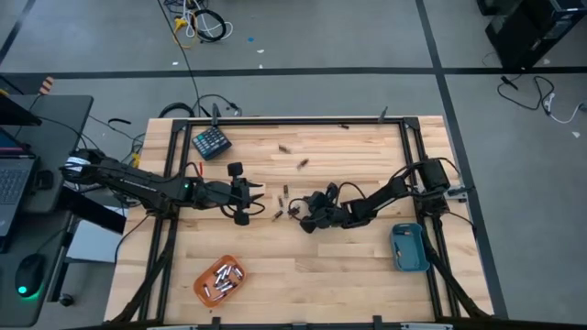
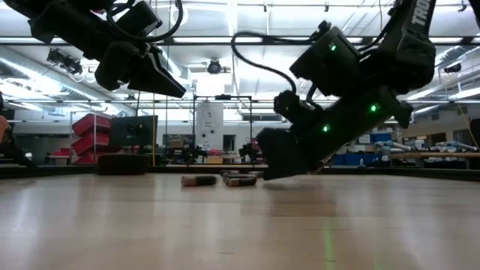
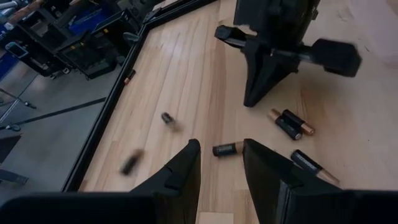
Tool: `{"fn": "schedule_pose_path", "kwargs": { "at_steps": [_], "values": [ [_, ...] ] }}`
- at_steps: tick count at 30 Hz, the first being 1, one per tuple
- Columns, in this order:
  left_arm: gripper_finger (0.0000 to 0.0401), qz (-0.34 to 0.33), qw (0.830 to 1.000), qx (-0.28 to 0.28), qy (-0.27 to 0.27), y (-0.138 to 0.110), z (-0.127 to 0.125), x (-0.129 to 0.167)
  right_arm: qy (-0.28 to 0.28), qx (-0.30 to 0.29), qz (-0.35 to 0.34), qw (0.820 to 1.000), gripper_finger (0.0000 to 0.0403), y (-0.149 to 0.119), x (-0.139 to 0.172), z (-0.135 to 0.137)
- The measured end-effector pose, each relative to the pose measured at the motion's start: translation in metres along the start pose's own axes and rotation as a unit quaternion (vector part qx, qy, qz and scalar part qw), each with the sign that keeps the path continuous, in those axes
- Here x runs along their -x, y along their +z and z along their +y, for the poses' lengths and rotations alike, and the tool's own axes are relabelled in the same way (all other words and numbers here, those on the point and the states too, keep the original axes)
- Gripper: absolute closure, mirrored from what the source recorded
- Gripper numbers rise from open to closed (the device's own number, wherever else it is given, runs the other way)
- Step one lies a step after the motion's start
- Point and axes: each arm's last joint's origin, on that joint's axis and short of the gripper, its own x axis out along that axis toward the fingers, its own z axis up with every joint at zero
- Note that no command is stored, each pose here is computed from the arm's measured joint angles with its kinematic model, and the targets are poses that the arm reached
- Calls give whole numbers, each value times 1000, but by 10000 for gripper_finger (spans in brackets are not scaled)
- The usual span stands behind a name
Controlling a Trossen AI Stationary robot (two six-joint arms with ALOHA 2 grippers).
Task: Sort batteries
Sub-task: Put the black battery into the blue bin
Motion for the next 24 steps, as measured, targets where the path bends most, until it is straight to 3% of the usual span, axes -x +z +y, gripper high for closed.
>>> {"fn": "schedule_pose_path", "kwargs": {
  "at_steps": [14, 19, 24],
  "values": [
    [282, 0, 1000, 0, -1, 0, 0, 0, 14, -18, -40, 999, 402, 38, 29, 0],
    [282, 0, 1000, 0, -1, 0, 0, 0, 10, -46, -44, 998, 403, 58, 37, -12],
    [282, -1, 1000, -1, -1, 0, 0, 0, 41, -78, -40, 995, 403, 87, 37, -29]
  ]
}}
